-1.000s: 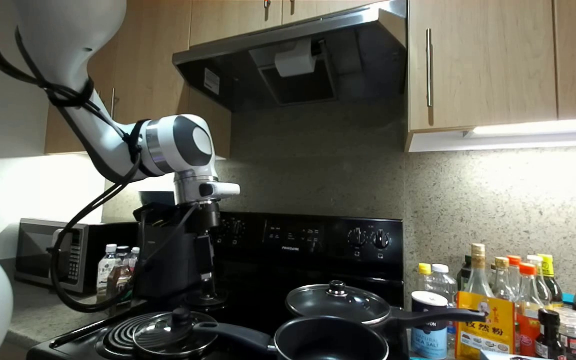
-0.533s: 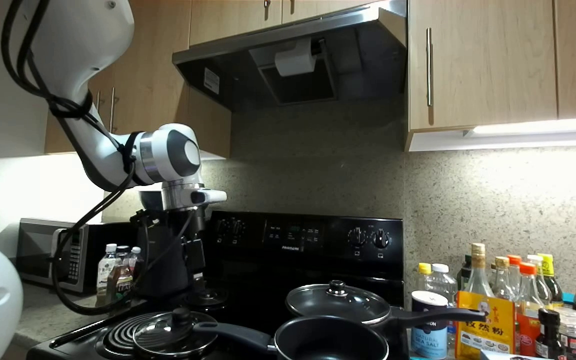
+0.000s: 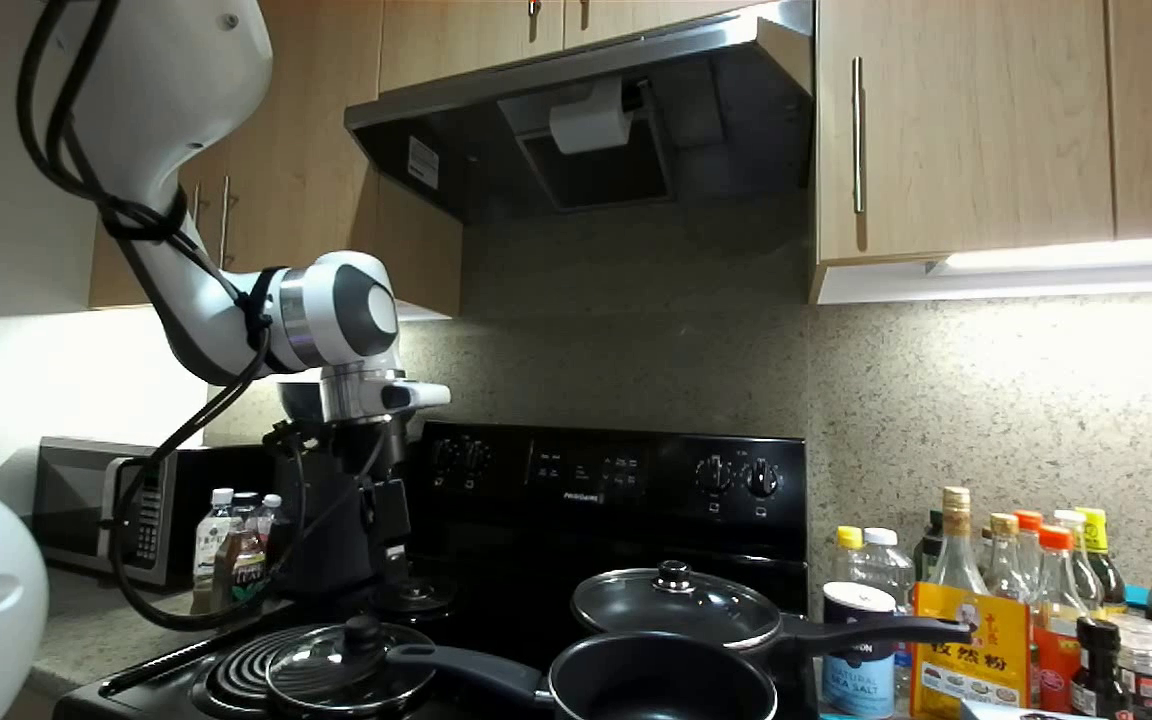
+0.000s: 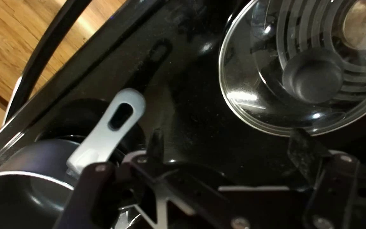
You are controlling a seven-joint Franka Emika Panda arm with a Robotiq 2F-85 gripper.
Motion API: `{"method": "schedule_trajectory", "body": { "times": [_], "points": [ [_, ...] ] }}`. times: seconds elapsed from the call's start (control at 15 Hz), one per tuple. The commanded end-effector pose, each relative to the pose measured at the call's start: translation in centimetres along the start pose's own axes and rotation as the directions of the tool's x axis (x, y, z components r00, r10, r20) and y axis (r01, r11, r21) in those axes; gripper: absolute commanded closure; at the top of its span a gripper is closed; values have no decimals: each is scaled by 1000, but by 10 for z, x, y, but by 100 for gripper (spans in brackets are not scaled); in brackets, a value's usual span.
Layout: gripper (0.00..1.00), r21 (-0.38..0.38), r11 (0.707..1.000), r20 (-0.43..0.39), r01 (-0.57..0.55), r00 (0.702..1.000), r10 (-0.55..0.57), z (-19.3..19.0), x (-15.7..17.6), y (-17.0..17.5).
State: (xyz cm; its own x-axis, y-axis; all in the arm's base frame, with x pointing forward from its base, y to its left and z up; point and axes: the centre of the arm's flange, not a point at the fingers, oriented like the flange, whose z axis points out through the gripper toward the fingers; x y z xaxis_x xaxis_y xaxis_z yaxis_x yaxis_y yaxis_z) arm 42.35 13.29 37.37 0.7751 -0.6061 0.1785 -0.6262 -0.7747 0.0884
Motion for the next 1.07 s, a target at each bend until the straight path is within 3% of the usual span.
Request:
{"method": "schedule_trajectory", "body": {
  "times": [0.0,0.33,0.4,1.0],
  "points": [
    [0,8,989,51,145,988,-145,6,2,-38],
    [0,-4,949,82,317,945,-315,21,-9,-76],
    [0,5,966,48,259,965,-259,17,-13,-62],
    [3,13,951,108,310,945,-310,49,-4,-85]
  ]
}}
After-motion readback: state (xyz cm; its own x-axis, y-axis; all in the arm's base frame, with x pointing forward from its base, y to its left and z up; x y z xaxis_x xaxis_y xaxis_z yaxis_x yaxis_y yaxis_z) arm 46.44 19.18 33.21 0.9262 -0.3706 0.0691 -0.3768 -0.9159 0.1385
